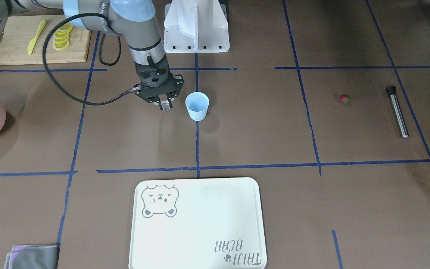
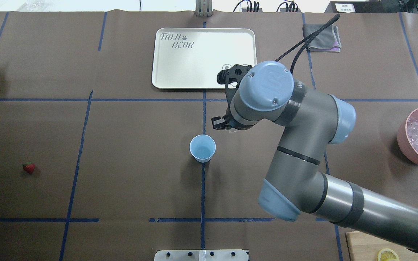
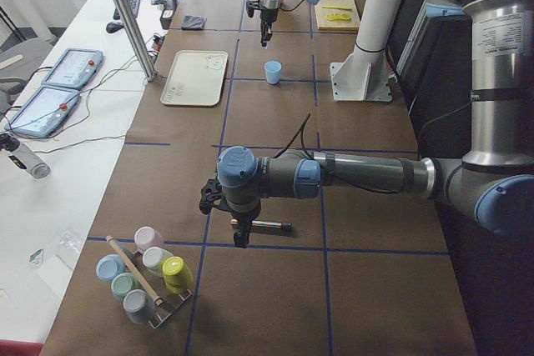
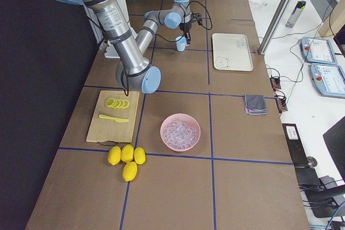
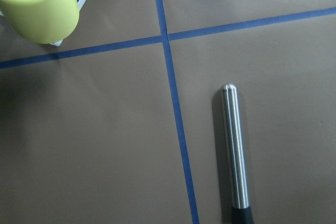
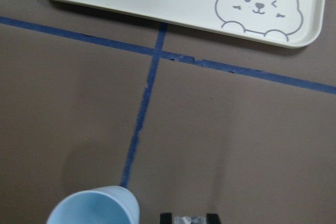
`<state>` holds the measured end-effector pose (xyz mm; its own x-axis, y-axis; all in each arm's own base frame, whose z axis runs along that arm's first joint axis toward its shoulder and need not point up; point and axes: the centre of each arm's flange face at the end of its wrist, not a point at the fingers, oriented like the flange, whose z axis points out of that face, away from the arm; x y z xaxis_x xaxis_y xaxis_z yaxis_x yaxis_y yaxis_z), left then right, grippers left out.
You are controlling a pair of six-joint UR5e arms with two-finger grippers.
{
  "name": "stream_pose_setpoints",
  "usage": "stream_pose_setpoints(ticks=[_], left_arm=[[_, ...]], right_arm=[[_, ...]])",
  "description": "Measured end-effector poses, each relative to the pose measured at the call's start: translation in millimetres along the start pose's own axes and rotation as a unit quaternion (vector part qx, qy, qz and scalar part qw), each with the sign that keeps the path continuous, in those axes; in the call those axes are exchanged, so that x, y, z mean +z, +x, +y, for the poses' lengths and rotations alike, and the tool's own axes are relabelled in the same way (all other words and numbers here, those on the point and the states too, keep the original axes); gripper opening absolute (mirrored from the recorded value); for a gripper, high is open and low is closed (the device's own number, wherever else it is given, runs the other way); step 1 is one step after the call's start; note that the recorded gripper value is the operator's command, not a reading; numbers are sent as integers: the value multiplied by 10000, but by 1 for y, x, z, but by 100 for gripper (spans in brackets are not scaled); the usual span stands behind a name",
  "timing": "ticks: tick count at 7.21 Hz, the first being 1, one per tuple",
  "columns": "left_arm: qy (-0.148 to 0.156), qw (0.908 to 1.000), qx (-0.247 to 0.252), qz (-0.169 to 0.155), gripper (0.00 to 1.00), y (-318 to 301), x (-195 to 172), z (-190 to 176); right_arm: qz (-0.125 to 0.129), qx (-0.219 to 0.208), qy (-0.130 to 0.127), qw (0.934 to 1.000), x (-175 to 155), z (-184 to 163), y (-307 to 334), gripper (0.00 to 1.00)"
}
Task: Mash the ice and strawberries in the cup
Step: 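Carry the ice cube with the right gripper over the blue cup, then lower the right gripper into the blue cup and release the ice cube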
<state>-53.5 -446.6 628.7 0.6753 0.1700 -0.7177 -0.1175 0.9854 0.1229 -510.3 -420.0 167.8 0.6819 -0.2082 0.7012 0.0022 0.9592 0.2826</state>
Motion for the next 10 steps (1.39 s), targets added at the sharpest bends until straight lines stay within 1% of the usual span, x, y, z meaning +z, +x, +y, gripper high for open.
stream_pose_setpoints(ticks=[1,3,4,5,6,7,8,10], left_arm=[[-3,10000,1,1,100,0,0,0],[-12,10000,-2,3,100,0,1,0],[-20,10000,-4,4,100,-1,2,0],[-27,10000,-3,5,100,-1,2,0],[-31,10000,-1,6,100,-1,3,0],[-33,10000,1,6,100,-1,3,0],[-32,10000,3,6,100,-1,3,0],[-31,10000,4,6,100,-1,3,1]], right_arm=[[68,97,-29,9999,8,-2,-31,0],[192,143,-52,9997,17,-1,-57,3],[257,135,-73,9996,19,3,-61,6],[287,120,-97,9995,20,6,-64,12],[292,98,-124,9994,22,10,-67,31],[291,79,-144,9994,23,13,-70,79],[291,70,-156,9994,24,15,-71,98],[295,90,-193,9993,27,19,-72,98]])
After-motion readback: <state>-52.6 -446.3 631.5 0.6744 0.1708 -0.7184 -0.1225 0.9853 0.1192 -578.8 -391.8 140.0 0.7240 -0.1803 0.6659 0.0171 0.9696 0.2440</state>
